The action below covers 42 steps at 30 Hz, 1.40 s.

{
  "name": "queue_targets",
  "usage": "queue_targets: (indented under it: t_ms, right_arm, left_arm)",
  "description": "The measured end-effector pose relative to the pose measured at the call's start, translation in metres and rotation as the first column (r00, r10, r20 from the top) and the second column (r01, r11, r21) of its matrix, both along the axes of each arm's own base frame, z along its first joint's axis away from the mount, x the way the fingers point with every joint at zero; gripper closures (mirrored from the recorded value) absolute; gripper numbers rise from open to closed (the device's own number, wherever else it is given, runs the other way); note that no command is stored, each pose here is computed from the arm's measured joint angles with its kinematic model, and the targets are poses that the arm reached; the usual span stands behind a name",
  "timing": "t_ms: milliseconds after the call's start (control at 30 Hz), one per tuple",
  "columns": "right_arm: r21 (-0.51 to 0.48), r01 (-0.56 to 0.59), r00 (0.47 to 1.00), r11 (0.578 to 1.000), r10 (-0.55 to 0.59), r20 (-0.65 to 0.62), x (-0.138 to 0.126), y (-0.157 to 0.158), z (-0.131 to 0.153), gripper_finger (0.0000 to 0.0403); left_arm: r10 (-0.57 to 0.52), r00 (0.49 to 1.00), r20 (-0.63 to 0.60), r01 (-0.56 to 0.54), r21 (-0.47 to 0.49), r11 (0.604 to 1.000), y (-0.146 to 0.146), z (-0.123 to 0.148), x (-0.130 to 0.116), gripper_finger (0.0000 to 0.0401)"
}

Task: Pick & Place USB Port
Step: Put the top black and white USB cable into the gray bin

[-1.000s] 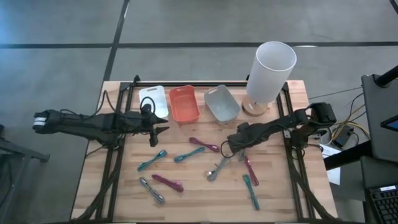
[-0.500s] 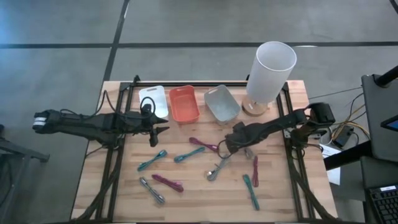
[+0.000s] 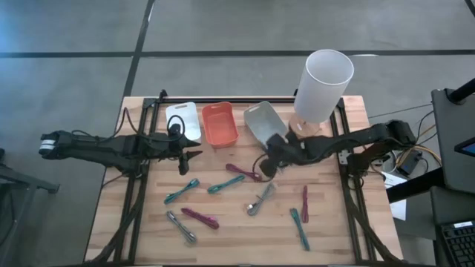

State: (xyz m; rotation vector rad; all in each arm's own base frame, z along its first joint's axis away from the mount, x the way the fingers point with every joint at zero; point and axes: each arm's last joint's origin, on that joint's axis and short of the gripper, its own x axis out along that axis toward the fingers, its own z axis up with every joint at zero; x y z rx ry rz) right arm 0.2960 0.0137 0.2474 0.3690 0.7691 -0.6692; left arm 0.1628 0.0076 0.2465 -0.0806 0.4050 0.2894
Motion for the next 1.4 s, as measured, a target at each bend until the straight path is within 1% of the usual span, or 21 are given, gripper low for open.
queue_targets:
  t_ms: [100,167,267,333,400,467,567,867,1100,1233,1333,1400]
  right_arm:
    - [-0.155,0.022,0.997,0.988,-0.01,0.08,0.009,-0.009,0.029,0.0385]
    - [-0.219,0.029,0.996,0.975,-0.01,0.087,0.013,-0.018,0.043,0.0385]
    - [-0.263,0.032,0.998,0.964,-0.016,0.063,0.02,-0.033,0.051,0.0385]
    - [-0.278,0.045,0.999,0.96,-0.036,0.036,0.025,-0.045,0.048,0.0385]
    - [-0.28,0.047,0.999,0.959,-0.049,0.0,0.029,-0.058,0.043,0.0385]
    - [-0.272,0.072,0.997,0.959,-0.08,-0.018,0.032,-0.072,0.038,0.0385]
    - [-0.245,0.092,0.992,0.965,-0.109,-0.056,0.037,-0.09,0.025,0.0385]
    - [-0.231,0.143,0.965,0.962,-0.188,-0.182,0.046,-0.131,-0.014,0.0385]
    - [-0.217,0.154,0.936,0.964,-0.212,-0.279,0.053,-0.147,-0.05,0.0384]
    - [-0.181,0.138,0.928,0.974,-0.191,-0.319,0.056,-0.15,-0.065,0.0384]
    - [-0.171,0.128,0.927,0.977,-0.179,-0.331,0.057,-0.151,-0.069,0.0382]
    - [-0.178,0.097,0.925,0.979,-0.155,-0.346,0.058,-0.152,-0.069,0.0374]
  left_arm:
    - [0.0,1.0,0.008,0.0,0.0,1.0,0.0,0.001,0.0,0.0254]
    - [0.0,1.0,0.012,0.0,0.0,1.0,0.0,0.001,0.001,0.0254]
    - [0.0,1.0,0.01,0.0,0.0,1.0,0.0,0.001,0.001,0.0254]
    - [0.0,1.0,0.009,0.0,0.0,1.0,0.0,0.001,0.001,0.0254]
    - [0.0,1.0,0.012,0.0,0.0,1.0,0.0,0.001,0.001,0.0254]
    - [0.0,1.0,0.013,0.0,0.0,1.0,0.0,0.001,0.001,0.0254]
    - [0.0,1.0,0.013,0.0,0.0,1.0,0.0,0.001,0.001,0.0254]
    - [0.0,1.0,0.011,0.0,0.001,1.0,0.0,0.001,0.002,0.0254]
    - [-0.001,1.0,0.011,0.001,0.001,1.0,0.0,0.001,0.002,0.0254]
    - [-0.001,1.0,0.01,0.001,0.001,1.0,0.0,0.001,0.002,0.0254]
    - [-0.001,1.0,0.01,0.001,0.001,1.0,0.0,0.001,0.002,0.0254]
    - [0.0,1.0,0.01,0.0,0.001,1.0,0.0,0.001,0.002,0.0254]
